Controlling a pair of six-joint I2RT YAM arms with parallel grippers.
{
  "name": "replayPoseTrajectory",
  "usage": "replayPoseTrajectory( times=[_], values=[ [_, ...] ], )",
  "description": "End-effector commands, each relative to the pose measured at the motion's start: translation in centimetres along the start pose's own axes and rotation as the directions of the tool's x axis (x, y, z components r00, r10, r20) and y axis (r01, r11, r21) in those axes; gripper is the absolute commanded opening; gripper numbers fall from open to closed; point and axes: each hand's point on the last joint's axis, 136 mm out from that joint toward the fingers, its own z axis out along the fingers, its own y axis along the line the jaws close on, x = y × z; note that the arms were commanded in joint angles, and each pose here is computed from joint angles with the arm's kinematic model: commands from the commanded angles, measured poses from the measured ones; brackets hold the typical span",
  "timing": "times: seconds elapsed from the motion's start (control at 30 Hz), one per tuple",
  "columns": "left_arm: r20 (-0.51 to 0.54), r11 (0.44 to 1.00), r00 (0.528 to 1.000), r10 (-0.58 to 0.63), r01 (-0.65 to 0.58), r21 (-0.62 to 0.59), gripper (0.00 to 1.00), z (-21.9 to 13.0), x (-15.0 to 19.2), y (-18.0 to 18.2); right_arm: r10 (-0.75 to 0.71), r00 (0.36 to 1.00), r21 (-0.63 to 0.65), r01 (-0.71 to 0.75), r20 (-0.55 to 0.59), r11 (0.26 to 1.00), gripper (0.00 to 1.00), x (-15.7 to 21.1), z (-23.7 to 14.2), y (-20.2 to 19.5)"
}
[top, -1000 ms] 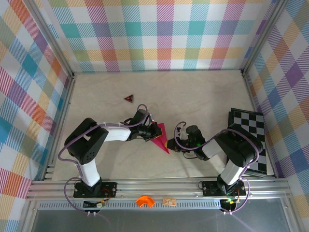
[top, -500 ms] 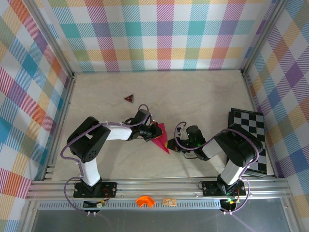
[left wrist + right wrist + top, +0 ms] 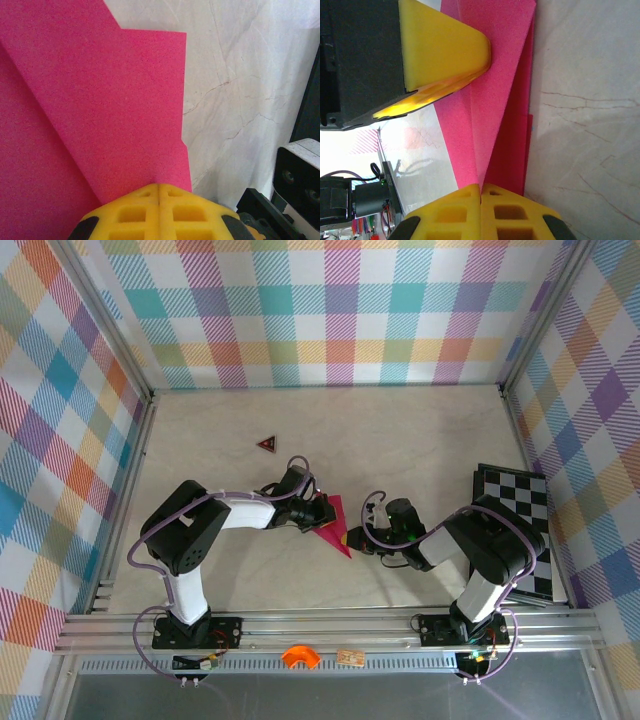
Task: Fold a paper plane with a square sheet of paper (pick it up from the middle)
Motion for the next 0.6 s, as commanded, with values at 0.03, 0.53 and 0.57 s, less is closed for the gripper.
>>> replayPoseTrajectory(
  times=[0.03, 0.53, 0.57],
  values=[
    [-0.004, 0.998, 1.000, 0.008, -0.008, -0.059, 0.02, 0.5, 0.2, 1.2, 0.086, 0.993, 0.092, -0.079, -0.080, 0.993, 0.00, 2.5, -0.1, -2.9],
    [-0.025, 0.986, 1.000, -0.013, 0.008, -0.168, 0.01, 0.9, 0.5, 3.4, 0.101, 0.991, 0.091, -0.093, -0.088, 0.992, 0.00, 2.5, 0.0, -3.1],
    [-0.029, 0.983, 0.999, -0.016, 0.010, -0.181, 0.01, 0.9, 0.6, 3.7, 0.102, 0.991, 0.090, -0.094, -0.087, 0.991, 0.00, 2.5, 0.0, -3.0]
  ],
)
